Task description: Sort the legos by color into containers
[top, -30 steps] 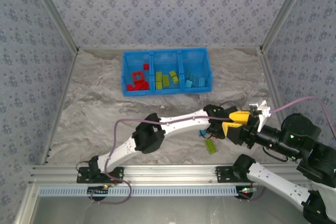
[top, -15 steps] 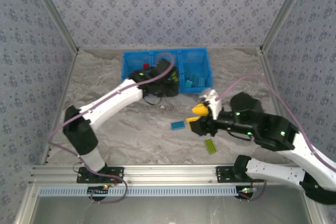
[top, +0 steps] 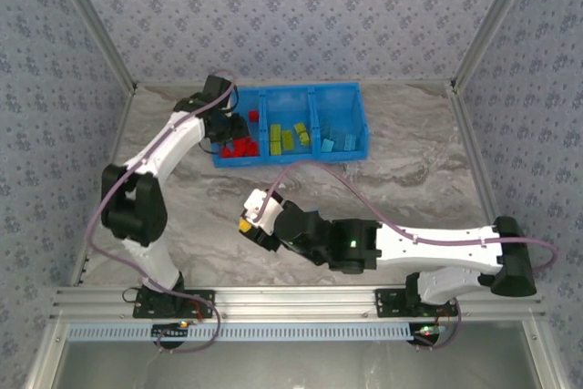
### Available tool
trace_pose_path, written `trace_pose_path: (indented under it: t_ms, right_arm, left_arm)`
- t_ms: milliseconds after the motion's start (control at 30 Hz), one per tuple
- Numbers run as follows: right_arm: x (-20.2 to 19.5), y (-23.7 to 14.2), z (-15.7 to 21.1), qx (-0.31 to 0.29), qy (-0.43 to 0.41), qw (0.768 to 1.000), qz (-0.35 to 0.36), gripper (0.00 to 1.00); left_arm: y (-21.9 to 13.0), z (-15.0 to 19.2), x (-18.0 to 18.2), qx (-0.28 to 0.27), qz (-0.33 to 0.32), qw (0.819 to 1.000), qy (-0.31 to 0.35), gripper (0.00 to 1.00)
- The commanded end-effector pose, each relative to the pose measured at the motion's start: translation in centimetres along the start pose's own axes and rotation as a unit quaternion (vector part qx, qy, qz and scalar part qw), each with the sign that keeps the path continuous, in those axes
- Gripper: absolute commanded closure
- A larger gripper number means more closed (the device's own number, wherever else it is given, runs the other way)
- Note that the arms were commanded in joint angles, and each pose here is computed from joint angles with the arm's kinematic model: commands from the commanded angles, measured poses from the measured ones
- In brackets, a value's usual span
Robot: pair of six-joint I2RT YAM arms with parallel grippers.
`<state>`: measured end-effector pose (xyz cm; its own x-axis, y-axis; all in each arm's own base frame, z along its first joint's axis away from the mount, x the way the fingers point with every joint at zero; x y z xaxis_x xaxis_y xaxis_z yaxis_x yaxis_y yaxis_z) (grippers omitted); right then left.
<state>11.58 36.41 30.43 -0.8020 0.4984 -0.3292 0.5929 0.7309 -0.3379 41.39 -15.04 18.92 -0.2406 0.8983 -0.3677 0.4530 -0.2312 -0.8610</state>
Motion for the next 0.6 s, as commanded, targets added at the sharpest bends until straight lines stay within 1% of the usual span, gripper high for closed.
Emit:
trace_pose_path:
  t_ms: [0,133,167,300,400,567]
  right_arm:
    - [-1.9,0.1,-2.1,-0.043,0.040,0.997,0.041,0.43]
    - [-2.7,0.7,-0.9,-0.034,0.064,0.997,0.040,0.43]
    - [-2.9,0.9,-0.6,-0.034,0.070,0.996,0.037,0.42]
    - [-3.5,1.5,0.2,-0.033,0.086,0.995,0.038,0.42]
    - [-3.7,2.1,0.5,-0.030,0.094,0.994,0.036,0.42]
    - [-4.0,3.2,0.4,-0.027,0.098,0.994,0.033,0.42]
  left_arm:
    - [1.1,-3.7,-2.1,-0.014,0.060,0.998,0.001,0.63]
    - [4.2,-6.0,-3.0,0.000,0.067,0.998,-0.010,0.62]
    - [5.0,-6.1,-2.7,0.011,0.060,0.998,-0.017,0.62]
    - [7.1,-7.5,-3.0,0.020,0.074,0.996,-0.034,0.61]
    - [8.2,-8.1,-3.0,0.031,0.074,0.996,-0.043,0.60]
    - [10.1,-7.8,-2.8,0.053,0.071,0.995,-0.052,0.58]
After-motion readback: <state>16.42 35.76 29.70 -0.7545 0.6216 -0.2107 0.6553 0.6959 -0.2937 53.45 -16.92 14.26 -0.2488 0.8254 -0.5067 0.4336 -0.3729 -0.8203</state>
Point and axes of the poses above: each hand's point on the last joint's axis, 136 mm out from that joint toward the fingers, its own y axis out along the fingers, its own x axis along the line the jaws close on, z = x × y, the point moved 4 cm from there along -y, back along the fingers, and after that the axes turned 7 degrees about -y, right-handed, at the moved point
